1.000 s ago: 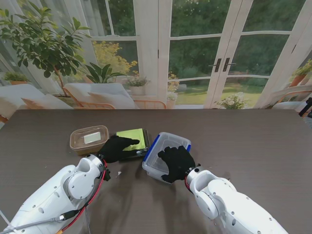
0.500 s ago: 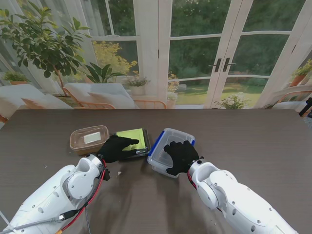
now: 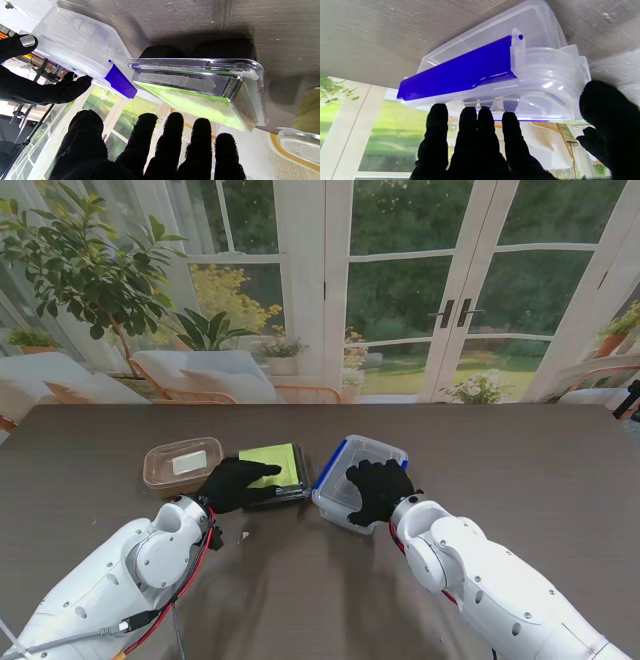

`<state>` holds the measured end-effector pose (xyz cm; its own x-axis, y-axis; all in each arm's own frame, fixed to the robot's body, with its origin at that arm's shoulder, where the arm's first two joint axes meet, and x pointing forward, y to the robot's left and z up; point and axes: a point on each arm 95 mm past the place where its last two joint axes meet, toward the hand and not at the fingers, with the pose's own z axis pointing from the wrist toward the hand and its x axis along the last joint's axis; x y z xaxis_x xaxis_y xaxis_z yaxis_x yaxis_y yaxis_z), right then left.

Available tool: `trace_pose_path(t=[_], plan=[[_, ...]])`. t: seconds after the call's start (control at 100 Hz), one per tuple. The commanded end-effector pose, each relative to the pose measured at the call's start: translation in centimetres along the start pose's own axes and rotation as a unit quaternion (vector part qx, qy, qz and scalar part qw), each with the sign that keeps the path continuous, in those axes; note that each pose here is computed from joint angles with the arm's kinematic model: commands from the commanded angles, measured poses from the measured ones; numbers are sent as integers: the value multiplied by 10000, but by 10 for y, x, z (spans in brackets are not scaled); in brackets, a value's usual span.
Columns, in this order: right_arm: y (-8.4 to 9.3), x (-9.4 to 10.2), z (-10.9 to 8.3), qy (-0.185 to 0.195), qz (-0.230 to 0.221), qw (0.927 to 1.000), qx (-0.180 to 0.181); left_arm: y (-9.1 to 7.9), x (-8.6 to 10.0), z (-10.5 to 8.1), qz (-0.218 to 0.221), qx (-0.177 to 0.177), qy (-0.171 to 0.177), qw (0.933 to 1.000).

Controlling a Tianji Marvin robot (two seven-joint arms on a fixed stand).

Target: Pair container bodies with their lids

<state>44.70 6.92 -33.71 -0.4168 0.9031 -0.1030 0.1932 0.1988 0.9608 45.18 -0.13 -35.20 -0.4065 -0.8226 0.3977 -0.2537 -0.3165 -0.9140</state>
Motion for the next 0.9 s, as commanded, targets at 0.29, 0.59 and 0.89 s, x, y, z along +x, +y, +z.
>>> trace_pose_path(t=[0.29,0.59,0.89], plan=[[-5,-20,-3,-160,228,9996,17,-1,-2,-1,-27,70,-59,10000],[23,-25,-9,-104,912,9927,-776,-3,-4,-6,-114,193,-127,9997],[43,-26,-31,100,1588,9777,-1373,-10,-6,-17,-250,429,-237,9985]])
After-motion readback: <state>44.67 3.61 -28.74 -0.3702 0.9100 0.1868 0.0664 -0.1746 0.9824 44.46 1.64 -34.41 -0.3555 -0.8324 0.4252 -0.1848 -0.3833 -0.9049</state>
